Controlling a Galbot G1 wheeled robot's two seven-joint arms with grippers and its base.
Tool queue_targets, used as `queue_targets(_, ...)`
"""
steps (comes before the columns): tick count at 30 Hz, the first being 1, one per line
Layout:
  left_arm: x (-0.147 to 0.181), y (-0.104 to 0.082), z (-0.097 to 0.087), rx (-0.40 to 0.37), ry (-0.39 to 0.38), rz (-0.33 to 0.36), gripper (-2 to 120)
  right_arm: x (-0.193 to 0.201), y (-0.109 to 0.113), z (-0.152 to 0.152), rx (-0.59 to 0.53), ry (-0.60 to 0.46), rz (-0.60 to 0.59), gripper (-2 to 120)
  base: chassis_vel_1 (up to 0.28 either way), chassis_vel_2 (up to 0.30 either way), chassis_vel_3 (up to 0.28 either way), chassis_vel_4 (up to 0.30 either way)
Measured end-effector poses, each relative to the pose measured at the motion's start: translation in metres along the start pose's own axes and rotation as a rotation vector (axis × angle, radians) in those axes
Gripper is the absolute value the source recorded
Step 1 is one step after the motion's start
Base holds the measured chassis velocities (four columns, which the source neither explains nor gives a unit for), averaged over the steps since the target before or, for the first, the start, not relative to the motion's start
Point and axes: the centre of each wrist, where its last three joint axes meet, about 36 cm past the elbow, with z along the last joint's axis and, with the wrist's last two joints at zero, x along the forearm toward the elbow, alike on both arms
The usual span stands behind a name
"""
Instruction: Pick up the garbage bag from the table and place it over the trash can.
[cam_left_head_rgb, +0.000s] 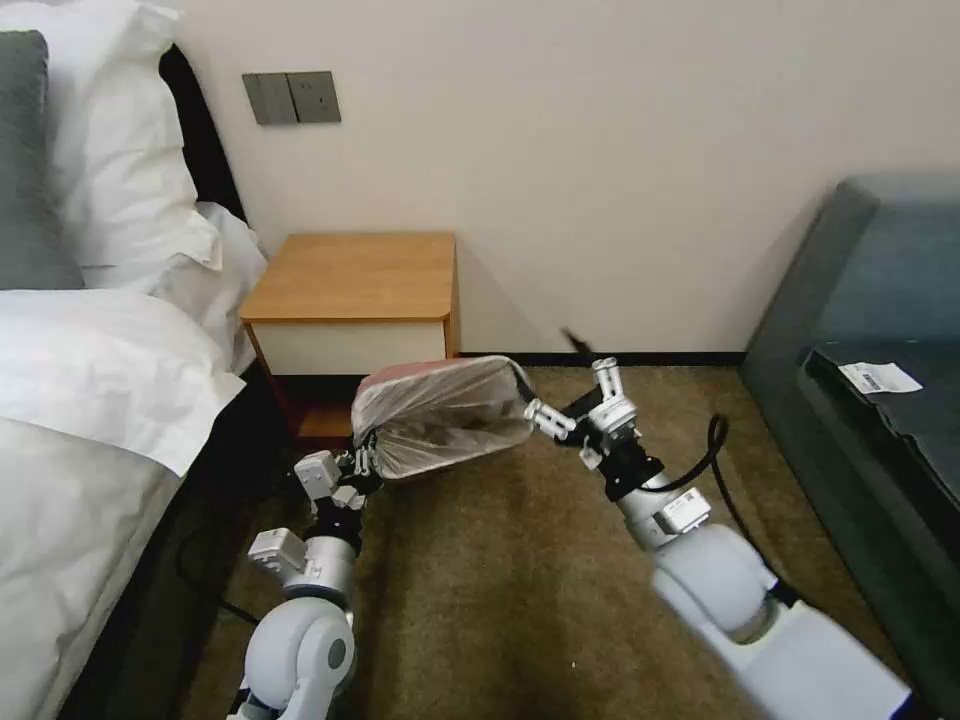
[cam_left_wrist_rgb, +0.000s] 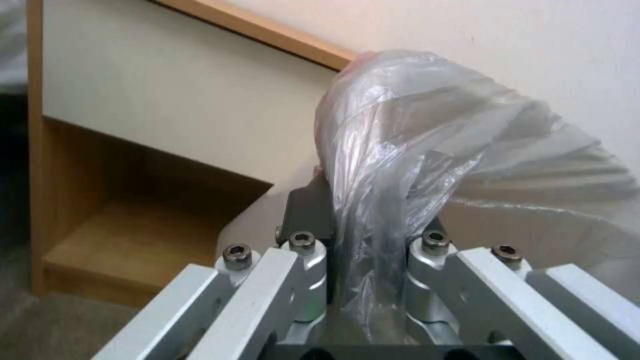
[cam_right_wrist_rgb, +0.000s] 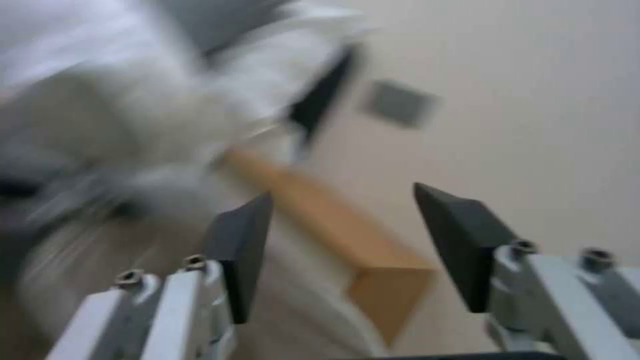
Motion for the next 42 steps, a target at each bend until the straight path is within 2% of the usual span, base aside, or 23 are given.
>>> queue_targets(1,0.0,0.0,0.001,-0.014,0.003,0.002,11,0.001,-0.007,0.002,0.037,0.009,-0.084,51,0.0,0.0,0.0,0.0)
queue_targets(2,0.0,0.0,0.001,-0.014,0.003,0.002,11,0.001,-0.007,0.002,0.037,0.009,-0.084,51,0.0,0.0,0.0,0.0)
queue_targets(3,0.0,0.0,0.002,-0.027,0.004,0.004,11,0.0,-0.01,0.003,0.056,0.018,-0.141,47,0.0,0.0,0.0,0.0)
queue_targets(6,0.0,-0.002,0.007,-0.08,-0.004,0.01,11,-0.01,-0.014,0.007,0.073,0.042,-0.23,32,0.0,0.0,0.0,0.0)
queue_targets(7,0.0,-0.002,0.007,-0.08,-0.004,0.01,11,-0.01,-0.014,0.007,0.073,0.042,-0.23,32,0.0,0.0,0.0,0.0)
queue_targets(10,0.0,-0.004,0.009,-0.116,-0.012,0.014,11,-0.027,-0.019,0.011,0.07,0.065,-0.264,18,0.0,0.0,0.0,0.0)
queue_targets(12,0.001,-0.004,0.009,-0.134,-0.018,0.017,11,-0.033,-0.021,0.013,0.072,0.074,-0.274,14,0.0,0.0,0.0,0.0)
queue_targets(15,0.001,-0.005,0.011,-0.184,-0.032,0.022,11,-0.047,-0.028,0.025,0.062,0.124,-0.285,0,0.0,0.0,0.0,0.0)
queue_targets(20,-0.001,-0.006,0.014,-0.211,-0.04,0.021,11,-0.056,-0.02,0.03,-0.001,0.179,-0.276,0,0.0,0.0,0.0,0.0)
queue_targets(24,-0.007,-0.007,0.016,-0.239,-0.054,0.018,11,-0.071,0.0,0.03,-0.081,0.27,-0.292,0,0.0,0.0,0.0,0.0)
queue_targets(27,-0.01,-0.008,0.017,-0.247,-0.057,0.018,11,-0.081,0.008,0.03,-0.1,0.322,-0.291,0,0.0,0.0,0.0,0.0)
queue_targets(34,-0.01,-0.009,0.02,-0.279,-0.061,0.019,11,-0.127,0.008,0.028,-0.067,0.389,-0.286,0,0.0,0.0,0.0,0.0)
queue_targets(36,-0.01,-0.008,0.022,-0.292,-0.064,0.019,11,-0.146,0.01,0.021,-0.067,0.419,-0.288,0,0.0,0.0,0.0,0.0)
queue_targets(42,-0.01,-0.009,0.024,-0.303,-0.071,0.015,11,-0.172,0.021,0.019,-0.058,0.456,-0.309,0,0.0,0.0,0.0,0.0)
